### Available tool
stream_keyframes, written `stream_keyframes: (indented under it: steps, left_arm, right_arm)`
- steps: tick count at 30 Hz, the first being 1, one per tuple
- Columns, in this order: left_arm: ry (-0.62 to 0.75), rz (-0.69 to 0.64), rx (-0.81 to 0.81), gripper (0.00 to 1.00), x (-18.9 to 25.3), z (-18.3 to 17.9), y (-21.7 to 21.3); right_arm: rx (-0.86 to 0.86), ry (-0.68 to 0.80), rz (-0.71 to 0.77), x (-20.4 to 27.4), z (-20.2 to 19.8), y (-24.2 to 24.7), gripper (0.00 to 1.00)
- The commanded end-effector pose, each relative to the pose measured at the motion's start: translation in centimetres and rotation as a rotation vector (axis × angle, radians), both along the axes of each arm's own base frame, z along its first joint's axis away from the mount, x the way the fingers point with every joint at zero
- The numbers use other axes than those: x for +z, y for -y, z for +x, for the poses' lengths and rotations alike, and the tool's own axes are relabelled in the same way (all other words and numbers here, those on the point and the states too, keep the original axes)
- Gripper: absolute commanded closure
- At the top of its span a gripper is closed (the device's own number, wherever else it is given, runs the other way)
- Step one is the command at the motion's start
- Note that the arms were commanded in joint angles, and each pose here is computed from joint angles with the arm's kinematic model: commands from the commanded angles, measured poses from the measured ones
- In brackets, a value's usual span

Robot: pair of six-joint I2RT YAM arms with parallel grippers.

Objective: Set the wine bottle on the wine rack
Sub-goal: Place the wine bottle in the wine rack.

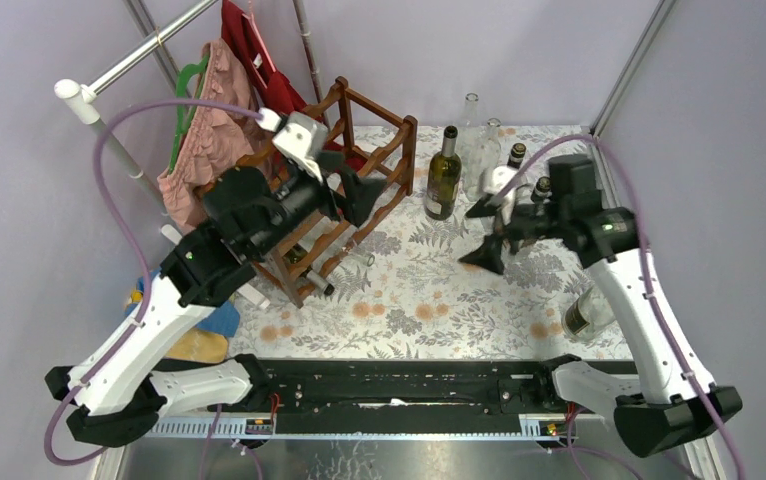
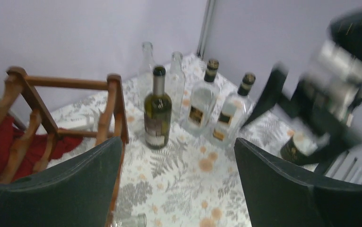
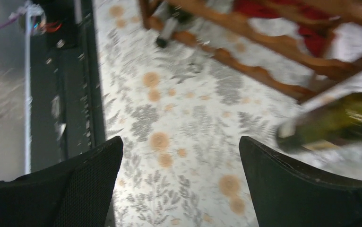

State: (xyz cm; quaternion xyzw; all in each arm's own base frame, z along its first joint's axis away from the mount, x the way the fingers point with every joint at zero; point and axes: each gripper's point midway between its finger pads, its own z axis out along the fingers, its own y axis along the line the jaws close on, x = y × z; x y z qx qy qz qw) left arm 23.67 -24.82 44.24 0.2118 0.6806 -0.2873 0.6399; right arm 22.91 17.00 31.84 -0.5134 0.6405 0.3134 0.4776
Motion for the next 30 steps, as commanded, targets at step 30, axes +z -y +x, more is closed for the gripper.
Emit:
stream_keyframes:
  steps: [30]
  left_arm:
    - [0.084, -0.055, 0.253, 0.03, 5.6, 7.7, -4.5]
  right_arm:
    - [-0.286, -0.227, 0.146, -19.8, 7.3, -21.8, 0.19]
